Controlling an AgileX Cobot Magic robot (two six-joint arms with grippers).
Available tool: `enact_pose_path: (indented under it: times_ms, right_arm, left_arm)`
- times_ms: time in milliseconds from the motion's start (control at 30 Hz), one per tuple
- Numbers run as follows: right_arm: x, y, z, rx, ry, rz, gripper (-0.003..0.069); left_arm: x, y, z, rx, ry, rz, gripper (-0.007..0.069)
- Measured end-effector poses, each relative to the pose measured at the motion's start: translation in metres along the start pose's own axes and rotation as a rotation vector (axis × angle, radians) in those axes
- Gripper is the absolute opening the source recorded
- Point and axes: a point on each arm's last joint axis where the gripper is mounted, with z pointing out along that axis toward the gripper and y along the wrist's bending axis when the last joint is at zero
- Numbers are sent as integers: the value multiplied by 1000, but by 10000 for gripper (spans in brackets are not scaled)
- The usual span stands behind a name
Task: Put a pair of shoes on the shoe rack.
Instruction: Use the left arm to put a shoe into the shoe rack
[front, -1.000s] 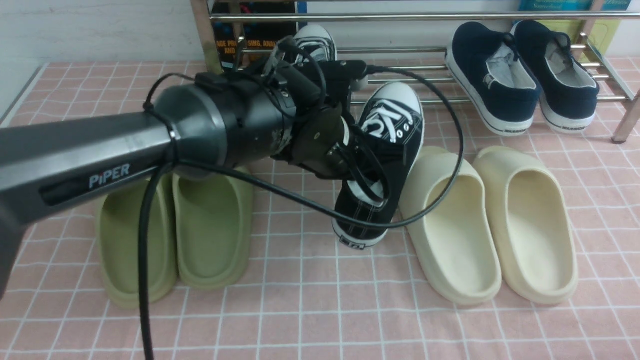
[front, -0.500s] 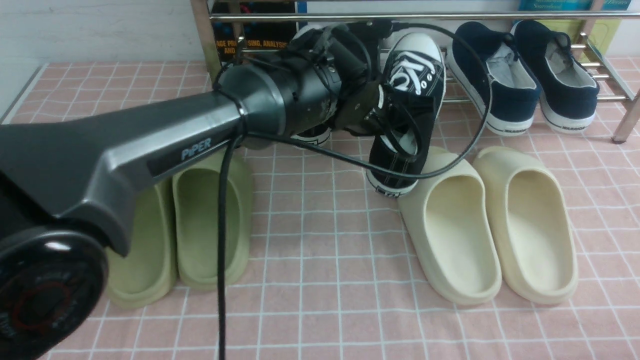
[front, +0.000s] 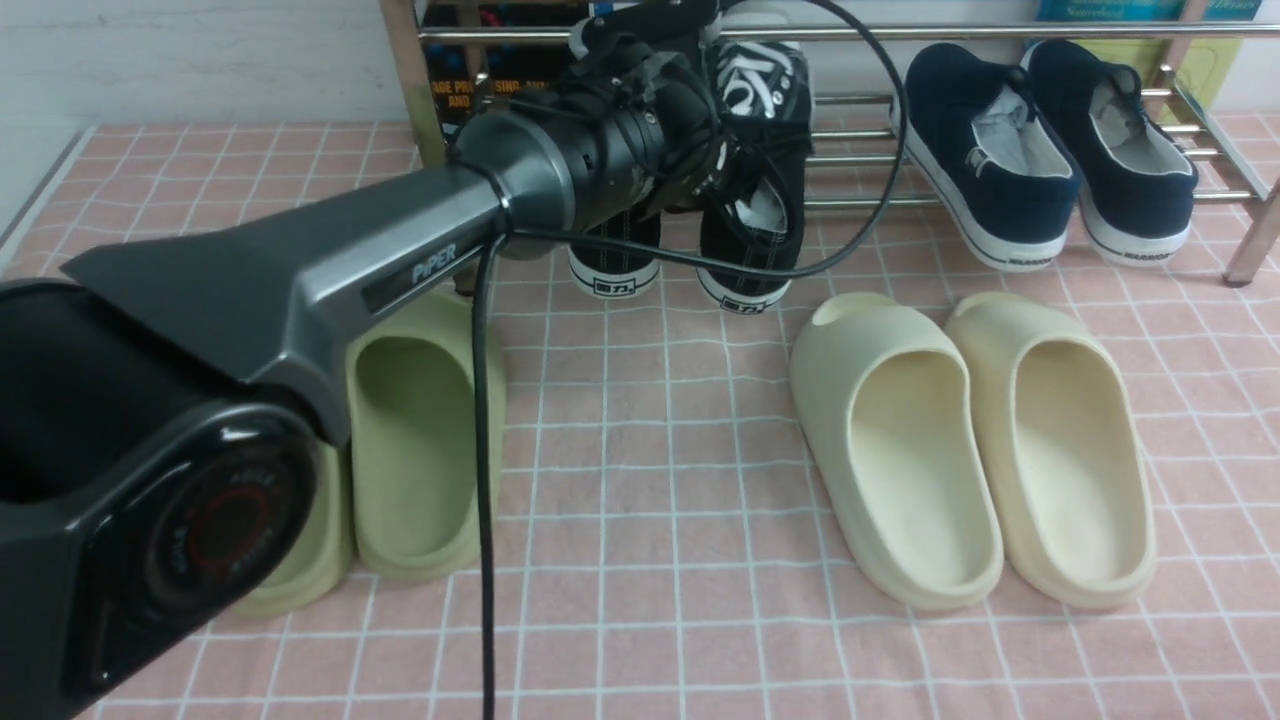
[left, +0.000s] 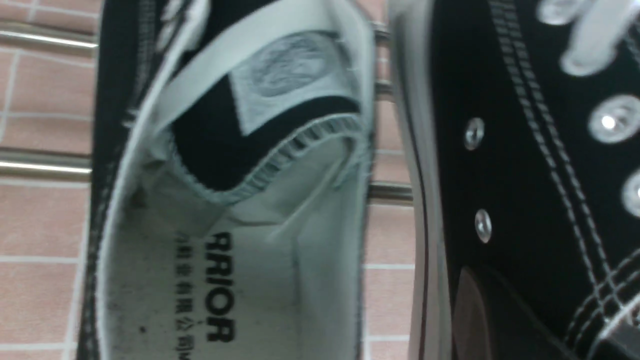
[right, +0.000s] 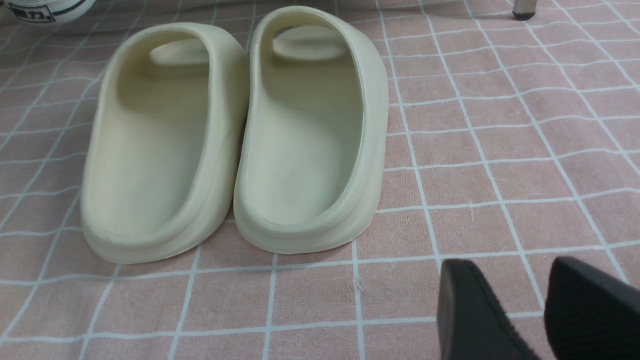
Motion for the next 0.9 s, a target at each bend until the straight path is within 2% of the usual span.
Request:
enact_pose_path:
  times_ms: [300,367,633,733,900]
  right_arm:
    - [0,0,0,0,0,0,240]
    - [0,0,0,0,0,0,240]
    - [0,0,0,0,0,0,240]
    - [0,0,0,0,0,0,240]
    - [0,0,0,0,0,0,240]
  left_arm:
    - [2,-4,6,43,-28,17,43]
    - [3,-4,8,52,-33,5,69]
    - [-3,-4,7,70,-67,-34,277]
    - [-3,-4,7,73,-68,-38,316]
    - [-6,-5,4,77,-76,-40,321]
